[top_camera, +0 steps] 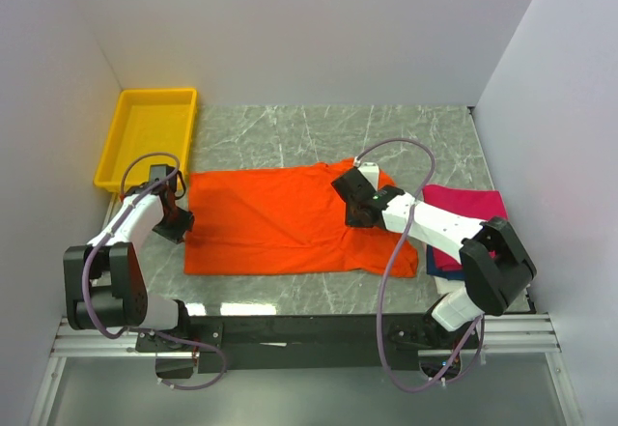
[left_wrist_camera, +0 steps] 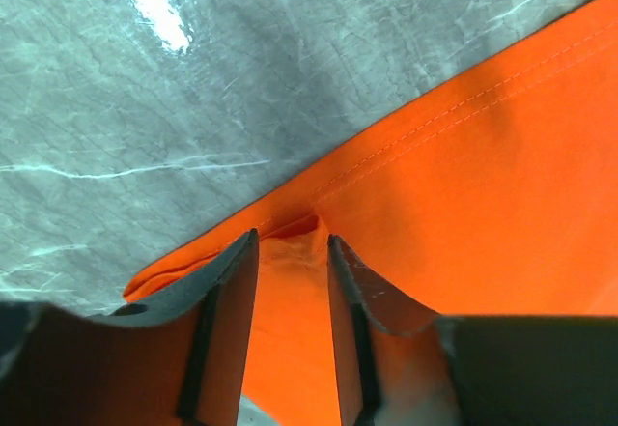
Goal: Fold and stack the t-shirts
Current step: Fold the tshirt
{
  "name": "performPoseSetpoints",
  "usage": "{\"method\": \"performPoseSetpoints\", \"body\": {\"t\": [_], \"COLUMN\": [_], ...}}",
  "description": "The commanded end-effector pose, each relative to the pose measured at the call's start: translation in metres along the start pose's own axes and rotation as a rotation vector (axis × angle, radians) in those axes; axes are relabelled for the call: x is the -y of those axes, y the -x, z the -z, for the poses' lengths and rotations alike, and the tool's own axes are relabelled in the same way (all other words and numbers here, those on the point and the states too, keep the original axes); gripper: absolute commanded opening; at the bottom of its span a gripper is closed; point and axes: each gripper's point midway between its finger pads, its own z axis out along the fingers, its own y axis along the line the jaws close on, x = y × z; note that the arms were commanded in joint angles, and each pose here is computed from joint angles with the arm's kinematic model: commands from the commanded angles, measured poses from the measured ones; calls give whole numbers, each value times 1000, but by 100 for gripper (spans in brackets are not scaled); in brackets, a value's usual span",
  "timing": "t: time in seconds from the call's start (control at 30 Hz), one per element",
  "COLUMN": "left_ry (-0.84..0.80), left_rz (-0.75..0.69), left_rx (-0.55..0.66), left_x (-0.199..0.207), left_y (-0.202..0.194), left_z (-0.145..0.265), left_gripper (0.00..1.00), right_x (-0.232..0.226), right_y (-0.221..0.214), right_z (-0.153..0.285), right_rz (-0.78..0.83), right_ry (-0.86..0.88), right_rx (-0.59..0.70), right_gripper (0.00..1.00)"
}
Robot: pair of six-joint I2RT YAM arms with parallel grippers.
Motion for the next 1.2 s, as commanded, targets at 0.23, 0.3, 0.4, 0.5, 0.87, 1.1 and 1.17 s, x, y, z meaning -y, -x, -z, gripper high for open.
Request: {"method": "performPoseSetpoints", "body": {"t": [0.23, 0.3, 0.4, 0.5, 0.87, 1.1, 1.17], "left_ry": [-27, -32, -30, -20, 9, 19, 23], "left_rz": [19, 8, 3, -3, -9, -17, -22], "left_rx": [-26, -29, -29, -30, -54, -66, -75], "left_x": [13, 18, 21, 20, 13, 10, 8], "left_y": [-10, -13, -14, -15, -24, -28, -30], "left_z": [-3, -3, -3, -5, -15, -20, -21], "left_gripper": [33, 33, 32, 32, 27, 21, 15], "right_x": [-5, -5, -4, -4, -4, -5, -4], "right_y": [5, 5, 3, 3, 0, 1, 1], "right_z": [-3, -3, -5, -6, -7, -7, -7], "right_rz": [-18, -19, -18, -20, -14, -16, -15], "right_ry": [-3, -2, -7, -10, -9, -6, -8], "right_rx": [21, 20, 17, 17, 9, 13, 12], "right_gripper": [0, 0, 0, 0, 0, 0, 0]}}
